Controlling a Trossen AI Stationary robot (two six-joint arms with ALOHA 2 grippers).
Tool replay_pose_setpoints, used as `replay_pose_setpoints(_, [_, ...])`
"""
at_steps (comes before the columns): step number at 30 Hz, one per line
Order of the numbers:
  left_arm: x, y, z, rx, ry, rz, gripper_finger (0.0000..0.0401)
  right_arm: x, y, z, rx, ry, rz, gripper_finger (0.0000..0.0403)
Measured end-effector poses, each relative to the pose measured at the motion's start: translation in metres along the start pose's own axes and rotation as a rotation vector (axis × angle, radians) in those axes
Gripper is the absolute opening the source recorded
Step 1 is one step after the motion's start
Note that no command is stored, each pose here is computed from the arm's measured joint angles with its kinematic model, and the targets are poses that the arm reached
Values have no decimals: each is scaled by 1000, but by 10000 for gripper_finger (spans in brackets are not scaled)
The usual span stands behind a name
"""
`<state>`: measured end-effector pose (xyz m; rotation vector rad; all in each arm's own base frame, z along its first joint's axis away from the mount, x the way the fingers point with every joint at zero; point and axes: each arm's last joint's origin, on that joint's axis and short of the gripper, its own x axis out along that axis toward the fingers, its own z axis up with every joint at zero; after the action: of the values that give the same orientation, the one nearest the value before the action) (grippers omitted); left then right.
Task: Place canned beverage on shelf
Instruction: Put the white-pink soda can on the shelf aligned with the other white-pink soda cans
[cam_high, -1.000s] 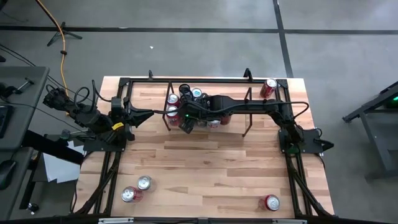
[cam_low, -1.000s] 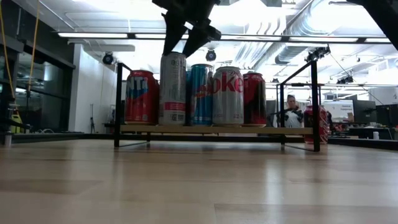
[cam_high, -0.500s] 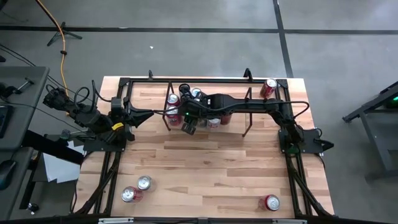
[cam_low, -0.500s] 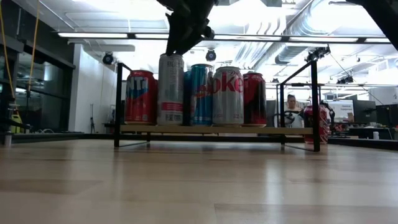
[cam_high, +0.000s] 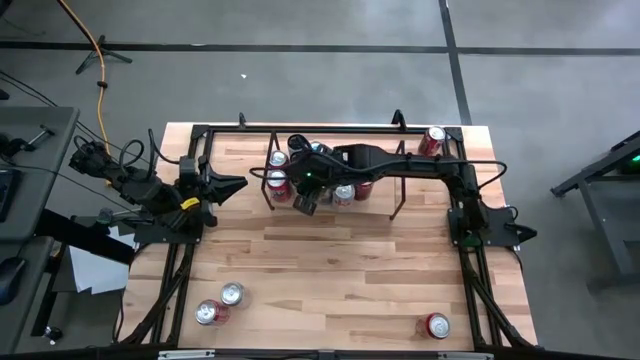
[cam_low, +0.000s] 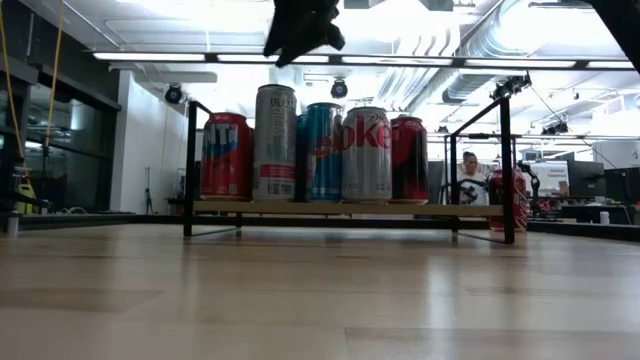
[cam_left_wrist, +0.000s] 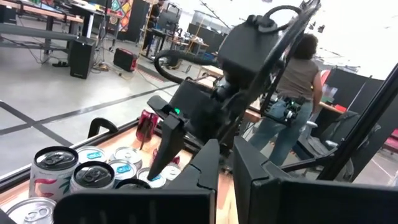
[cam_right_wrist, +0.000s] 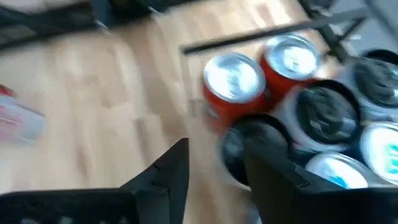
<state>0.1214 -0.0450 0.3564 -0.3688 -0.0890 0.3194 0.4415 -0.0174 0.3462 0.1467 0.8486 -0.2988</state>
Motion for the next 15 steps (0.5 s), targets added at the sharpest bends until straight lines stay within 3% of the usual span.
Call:
replay_pose_setpoints(4, [0, 1, -1, 13, 11, 4, 0, 1, -5, 5, 99, -7, 94, 173])
replay_pose_setpoints(8, [0, 1, -2, 23, 19, 6, 0, 2, -11, 6, 168, -3, 118, 230])
replay_pose_setpoints(15, [-1, 2, -3, 69, 35, -5, 0, -1, -12, 9, 123, -30, 148, 329])
